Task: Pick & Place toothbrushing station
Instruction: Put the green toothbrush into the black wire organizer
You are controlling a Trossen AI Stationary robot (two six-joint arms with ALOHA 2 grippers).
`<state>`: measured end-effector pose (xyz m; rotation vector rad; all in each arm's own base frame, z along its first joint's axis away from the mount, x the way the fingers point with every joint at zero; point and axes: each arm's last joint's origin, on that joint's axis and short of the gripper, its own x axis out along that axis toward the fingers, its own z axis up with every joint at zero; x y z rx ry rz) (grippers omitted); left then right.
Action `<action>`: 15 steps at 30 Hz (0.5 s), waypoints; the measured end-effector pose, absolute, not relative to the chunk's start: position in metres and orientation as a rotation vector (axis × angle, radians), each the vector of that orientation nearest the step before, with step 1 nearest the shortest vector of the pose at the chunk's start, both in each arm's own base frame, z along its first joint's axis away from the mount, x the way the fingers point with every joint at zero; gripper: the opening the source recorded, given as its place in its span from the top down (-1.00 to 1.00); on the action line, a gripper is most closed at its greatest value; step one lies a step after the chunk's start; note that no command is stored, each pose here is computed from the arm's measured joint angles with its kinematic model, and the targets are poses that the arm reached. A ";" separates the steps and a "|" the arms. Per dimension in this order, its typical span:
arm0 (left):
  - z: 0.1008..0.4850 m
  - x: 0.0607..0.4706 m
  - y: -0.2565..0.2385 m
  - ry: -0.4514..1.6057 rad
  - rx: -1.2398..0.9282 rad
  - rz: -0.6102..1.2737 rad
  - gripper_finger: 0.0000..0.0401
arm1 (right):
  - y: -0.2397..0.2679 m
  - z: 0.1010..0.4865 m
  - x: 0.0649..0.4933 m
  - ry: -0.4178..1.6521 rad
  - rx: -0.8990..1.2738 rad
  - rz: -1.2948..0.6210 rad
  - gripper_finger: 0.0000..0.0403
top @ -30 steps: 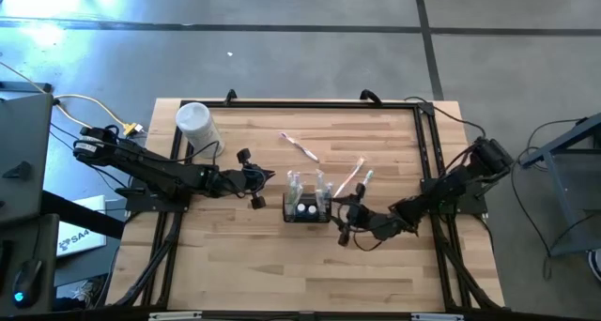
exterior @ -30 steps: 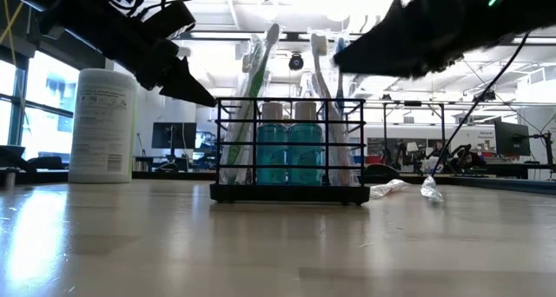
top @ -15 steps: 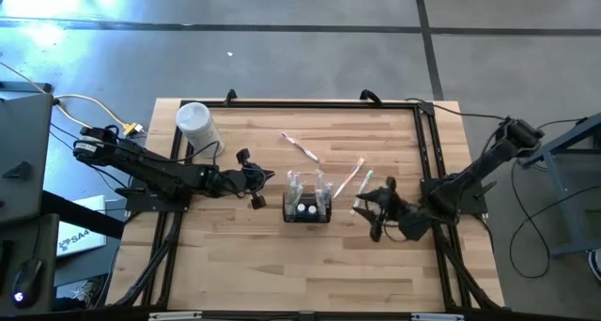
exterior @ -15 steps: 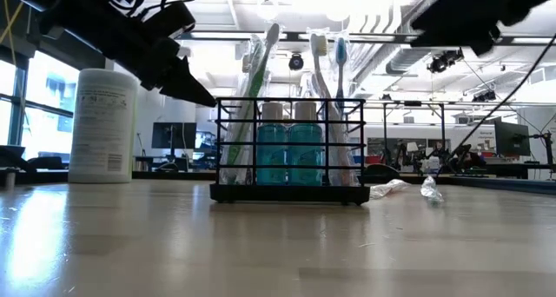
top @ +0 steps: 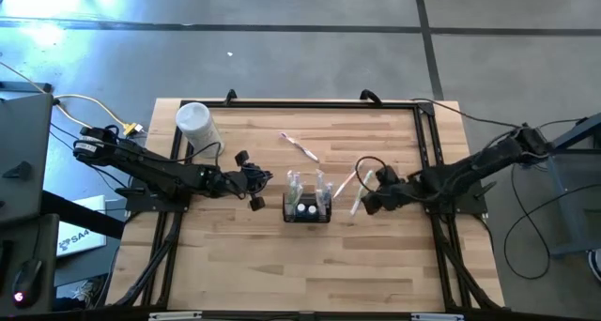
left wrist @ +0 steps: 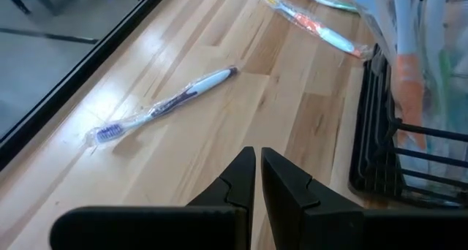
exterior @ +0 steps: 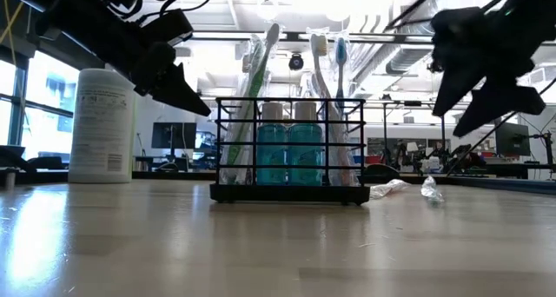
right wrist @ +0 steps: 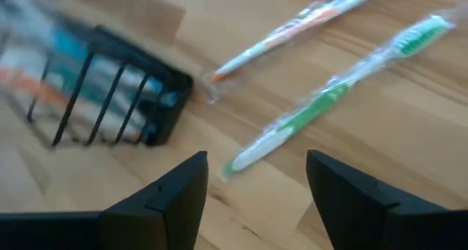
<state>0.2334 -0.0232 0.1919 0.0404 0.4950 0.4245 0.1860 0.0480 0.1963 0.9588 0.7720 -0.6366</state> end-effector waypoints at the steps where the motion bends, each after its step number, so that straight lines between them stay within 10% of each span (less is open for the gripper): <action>1: 0.192 0.233 -0.023 0.495 0.041 0.424 0.89 | 0.044 0.196 0.187 0.774 0.983 -0.653 -0.12; 15: 0.192 0.233 -0.023 0.508 0.102 0.409 0.89 | -0.010 0.167 0.203 0.923 1.231 -0.877 -0.13</action>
